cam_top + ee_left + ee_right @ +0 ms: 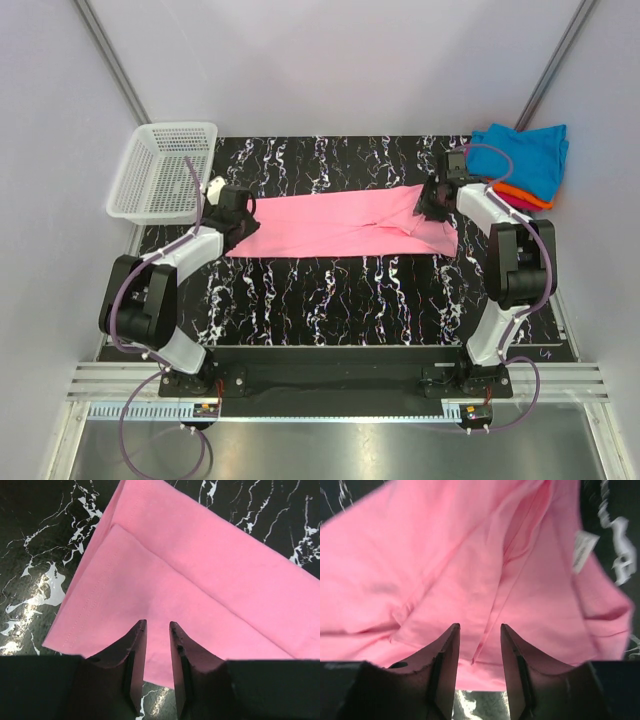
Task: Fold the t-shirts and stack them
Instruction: Fold the tshirt
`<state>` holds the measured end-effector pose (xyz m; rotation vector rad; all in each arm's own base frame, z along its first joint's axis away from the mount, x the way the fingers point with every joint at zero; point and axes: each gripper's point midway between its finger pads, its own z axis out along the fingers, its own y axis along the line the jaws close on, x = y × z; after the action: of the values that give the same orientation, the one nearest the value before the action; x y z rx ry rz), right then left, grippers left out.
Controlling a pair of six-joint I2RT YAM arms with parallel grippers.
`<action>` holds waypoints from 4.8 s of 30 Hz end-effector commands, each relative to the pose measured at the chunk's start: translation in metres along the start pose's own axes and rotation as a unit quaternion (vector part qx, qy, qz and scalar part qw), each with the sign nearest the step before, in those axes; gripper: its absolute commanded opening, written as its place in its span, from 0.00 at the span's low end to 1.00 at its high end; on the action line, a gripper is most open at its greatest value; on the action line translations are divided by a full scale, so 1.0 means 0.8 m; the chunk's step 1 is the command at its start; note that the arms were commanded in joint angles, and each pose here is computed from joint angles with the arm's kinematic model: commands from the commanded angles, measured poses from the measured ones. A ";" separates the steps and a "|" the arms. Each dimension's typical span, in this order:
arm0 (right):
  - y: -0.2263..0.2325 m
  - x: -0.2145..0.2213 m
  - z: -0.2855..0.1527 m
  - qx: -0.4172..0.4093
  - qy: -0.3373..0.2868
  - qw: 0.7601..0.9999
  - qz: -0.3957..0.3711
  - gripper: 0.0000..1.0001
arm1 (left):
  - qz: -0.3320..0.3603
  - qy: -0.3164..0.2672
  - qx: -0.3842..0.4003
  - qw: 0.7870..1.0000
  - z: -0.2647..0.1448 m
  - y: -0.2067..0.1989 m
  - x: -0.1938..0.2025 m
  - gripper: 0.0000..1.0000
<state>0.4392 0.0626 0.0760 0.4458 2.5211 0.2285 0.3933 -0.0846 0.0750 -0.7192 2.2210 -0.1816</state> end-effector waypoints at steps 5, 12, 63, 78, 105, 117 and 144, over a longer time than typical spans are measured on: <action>0.046 0.038 -0.003 -0.114 0.040 0.992 0.040 0.45 | 0.003 -0.011 0.043 0.999 -0.027 -0.019 -0.017 0.29; 0.052 0.037 0.007 -0.122 0.046 0.990 0.048 0.26 | 0.010 -0.016 0.035 0.999 -0.028 -0.018 -0.023 0.29; 0.025 0.064 0.007 -0.062 0.077 0.993 0.071 0.21 | 0.014 -0.006 0.029 0.999 -0.024 -0.014 -0.016 0.29; 0.052 0.028 -0.007 -0.100 0.048 0.992 0.055 0.00 | 0.019 -0.011 0.027 0.999 -0.025 -0.015 -0.021 0.29; 0.038 0.042 -0.010 -0.069 0.058 0.994 0.058 0.32 | 0.017 -0.007 0.026 1.000 -0.025 -0.013 -0.018 0.29; 0.029 0.078 0.008 -0.046 0.103 0.991 0.072 0.29 | 0.016 -0.006 0.025 1.000 -0.024 -0.012 -0.016 0.29; 0.035 0.072 0.011 0.009 0.100 0.995 0.028 0.00 | 0.022 -0.013 0.023 0.999 -0.027 -0.012 -0.022 0.29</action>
<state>0.3900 0.1132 0.0219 0.5685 2.7839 0.3482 0.3830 -0.0854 0.0866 -0.6604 2.2474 -0.1889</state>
